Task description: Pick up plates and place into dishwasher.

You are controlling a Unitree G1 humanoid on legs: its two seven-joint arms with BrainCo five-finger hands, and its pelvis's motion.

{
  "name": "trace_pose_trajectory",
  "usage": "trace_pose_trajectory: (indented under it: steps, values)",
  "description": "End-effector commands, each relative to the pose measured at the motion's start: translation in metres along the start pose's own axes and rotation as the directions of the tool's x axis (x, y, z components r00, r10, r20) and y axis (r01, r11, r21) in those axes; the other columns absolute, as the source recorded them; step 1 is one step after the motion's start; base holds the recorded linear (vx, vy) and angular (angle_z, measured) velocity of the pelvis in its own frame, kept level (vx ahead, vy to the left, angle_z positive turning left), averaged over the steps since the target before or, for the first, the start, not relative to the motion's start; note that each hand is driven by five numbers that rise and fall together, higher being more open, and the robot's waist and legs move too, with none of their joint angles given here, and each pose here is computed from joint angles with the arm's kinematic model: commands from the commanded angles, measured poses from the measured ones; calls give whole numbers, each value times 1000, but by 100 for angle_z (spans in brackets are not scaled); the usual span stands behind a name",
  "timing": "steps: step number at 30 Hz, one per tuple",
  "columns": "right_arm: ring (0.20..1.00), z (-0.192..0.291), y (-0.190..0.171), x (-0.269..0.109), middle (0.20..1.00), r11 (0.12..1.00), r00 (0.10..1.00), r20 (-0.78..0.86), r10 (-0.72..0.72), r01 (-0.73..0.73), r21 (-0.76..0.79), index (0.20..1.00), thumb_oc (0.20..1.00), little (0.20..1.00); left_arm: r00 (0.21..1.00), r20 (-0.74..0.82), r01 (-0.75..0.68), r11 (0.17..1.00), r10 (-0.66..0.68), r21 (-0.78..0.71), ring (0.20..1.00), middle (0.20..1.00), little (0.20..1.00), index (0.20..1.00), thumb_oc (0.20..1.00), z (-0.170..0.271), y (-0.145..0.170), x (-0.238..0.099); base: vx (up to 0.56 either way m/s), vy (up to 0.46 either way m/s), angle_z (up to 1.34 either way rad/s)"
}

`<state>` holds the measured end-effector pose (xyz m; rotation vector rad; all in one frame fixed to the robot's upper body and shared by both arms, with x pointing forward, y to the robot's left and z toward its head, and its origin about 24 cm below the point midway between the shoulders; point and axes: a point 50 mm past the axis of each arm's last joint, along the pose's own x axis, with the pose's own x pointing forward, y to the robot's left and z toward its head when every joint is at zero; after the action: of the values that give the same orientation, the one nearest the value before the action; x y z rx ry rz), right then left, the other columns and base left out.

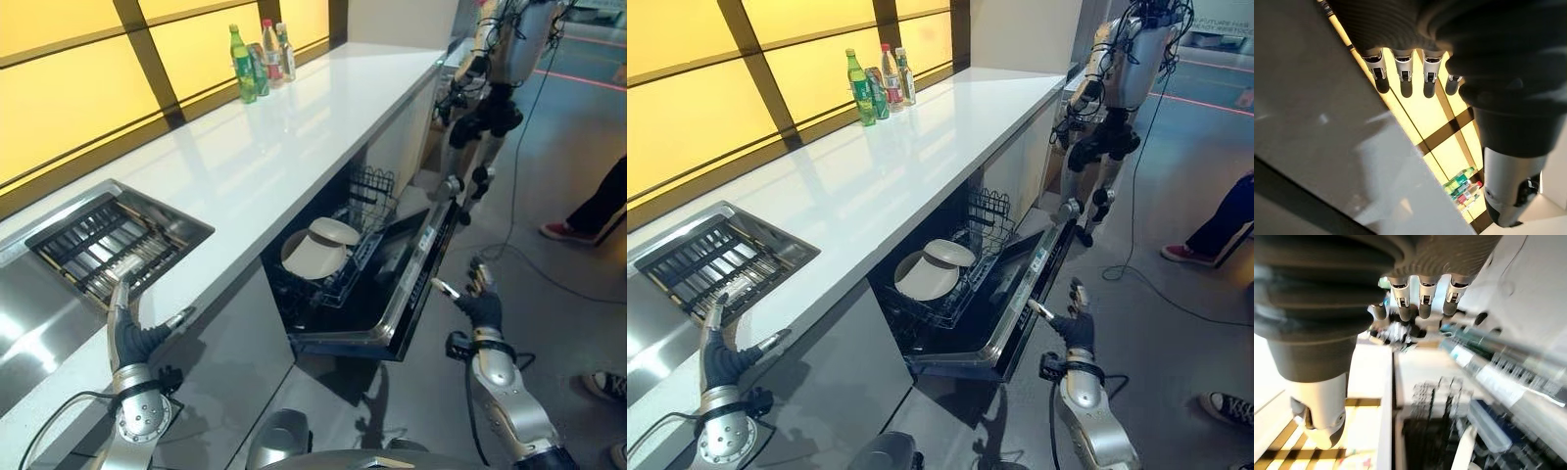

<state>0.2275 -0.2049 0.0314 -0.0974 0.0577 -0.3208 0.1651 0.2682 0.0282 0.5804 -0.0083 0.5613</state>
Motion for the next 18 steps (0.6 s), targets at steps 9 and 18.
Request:
trace_pose_trajectory:
  steps: [9, 18]
  values:
    - [1000, 56, 4, 55, 1000, 950, 955, 203, -218, 160, 270, 1000, 1000, 1000, 989, 148, 19, 1000, -16, -17, 1000, 1000, 1000, 1000, 1000, 26, -2, 16, 28, 300, 7]
    - [1000, 124, -15, 107, 1000, 889, 854, 273, -443, 381, 254, 1000, 1000, 1000, 960, 277, 33, 975, 30, -221, 1000, 1000, 1000, 1000, 1000, 68, -37, 33, -229, 173, 16]
